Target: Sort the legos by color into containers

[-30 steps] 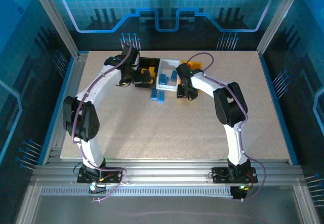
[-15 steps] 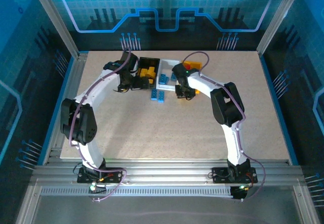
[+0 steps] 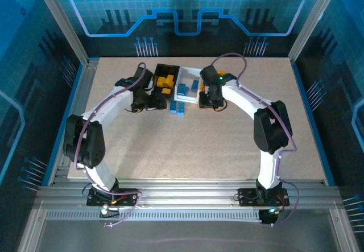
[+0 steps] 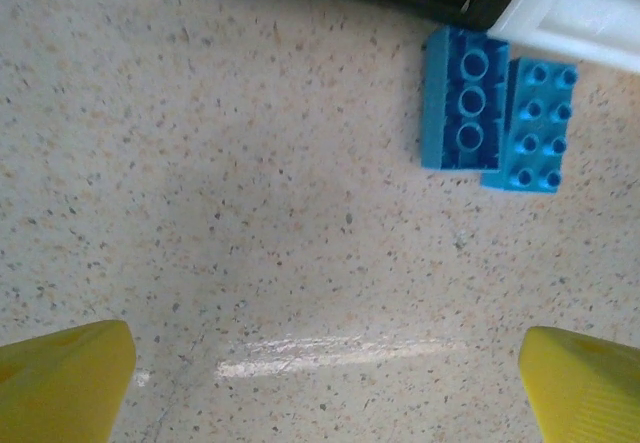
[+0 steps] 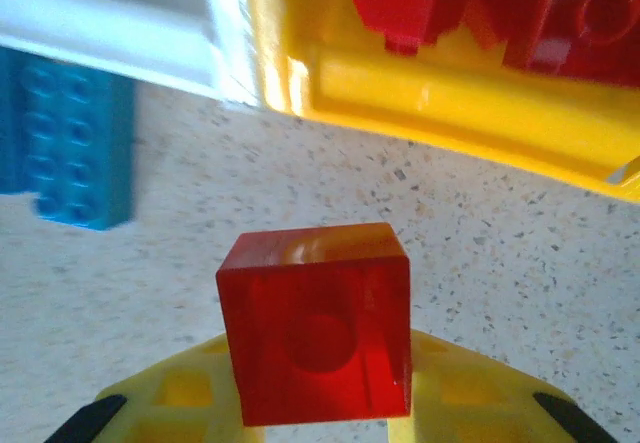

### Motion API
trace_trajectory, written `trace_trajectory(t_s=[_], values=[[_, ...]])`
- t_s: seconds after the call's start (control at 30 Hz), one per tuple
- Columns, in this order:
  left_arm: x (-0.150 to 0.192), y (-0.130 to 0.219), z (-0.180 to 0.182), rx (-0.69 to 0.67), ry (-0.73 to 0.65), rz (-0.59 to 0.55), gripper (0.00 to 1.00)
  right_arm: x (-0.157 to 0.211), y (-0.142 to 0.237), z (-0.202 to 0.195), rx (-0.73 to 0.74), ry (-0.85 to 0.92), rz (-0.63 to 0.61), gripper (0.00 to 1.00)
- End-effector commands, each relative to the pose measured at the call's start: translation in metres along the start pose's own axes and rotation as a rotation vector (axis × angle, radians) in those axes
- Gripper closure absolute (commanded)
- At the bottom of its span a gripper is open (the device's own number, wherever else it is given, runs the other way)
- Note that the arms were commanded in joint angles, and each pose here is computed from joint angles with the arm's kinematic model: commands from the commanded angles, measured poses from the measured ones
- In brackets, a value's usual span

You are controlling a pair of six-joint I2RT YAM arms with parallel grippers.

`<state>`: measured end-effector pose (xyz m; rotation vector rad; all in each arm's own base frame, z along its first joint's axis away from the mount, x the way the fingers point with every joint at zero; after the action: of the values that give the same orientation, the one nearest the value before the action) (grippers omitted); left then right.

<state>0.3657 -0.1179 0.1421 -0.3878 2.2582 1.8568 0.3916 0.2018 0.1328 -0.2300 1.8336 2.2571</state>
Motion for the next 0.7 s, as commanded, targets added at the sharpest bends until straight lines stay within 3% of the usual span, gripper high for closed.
trace_trajectory(t_s=[0.0,0.17,0.43,0.67], values=[[0.004,0.001,-0.003,0.043,0.0,-0.005,0.01,-0.024,0.02,-0.002,-0.082,-0.064,0.006,0.73],[0.011,-0.002,-0.003,0.048,0.009,0.013,0.01,-0.063,0.012,-0.01,-0.074,-0.118,0.007,0.71],[0.018,-0.008,-0.006,0.062,-0.008,0.052,0.01,-0.109,-0.002,-0.025,-0.09,-0.216,-0.007,0.53],[0.018,-0.02,-0.017,0.09,-0.032,0.084,0.01,-0.096,0.007,-0.029,-0.088,-0.216,0.002,0.47]])
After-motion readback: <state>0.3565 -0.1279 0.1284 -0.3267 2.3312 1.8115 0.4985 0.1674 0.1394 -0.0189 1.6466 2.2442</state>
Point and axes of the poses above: each hand's point on the last joint's axis, 136 mm out from that joint toward the fingers, its own y axis back along the fingers, its own z axis along the line the jaws close on, x = y × z, the point moved 3 cm from there along y, back along the fingers, and after that the axes turned 3 degrees about -y, right-handed, at the moved point
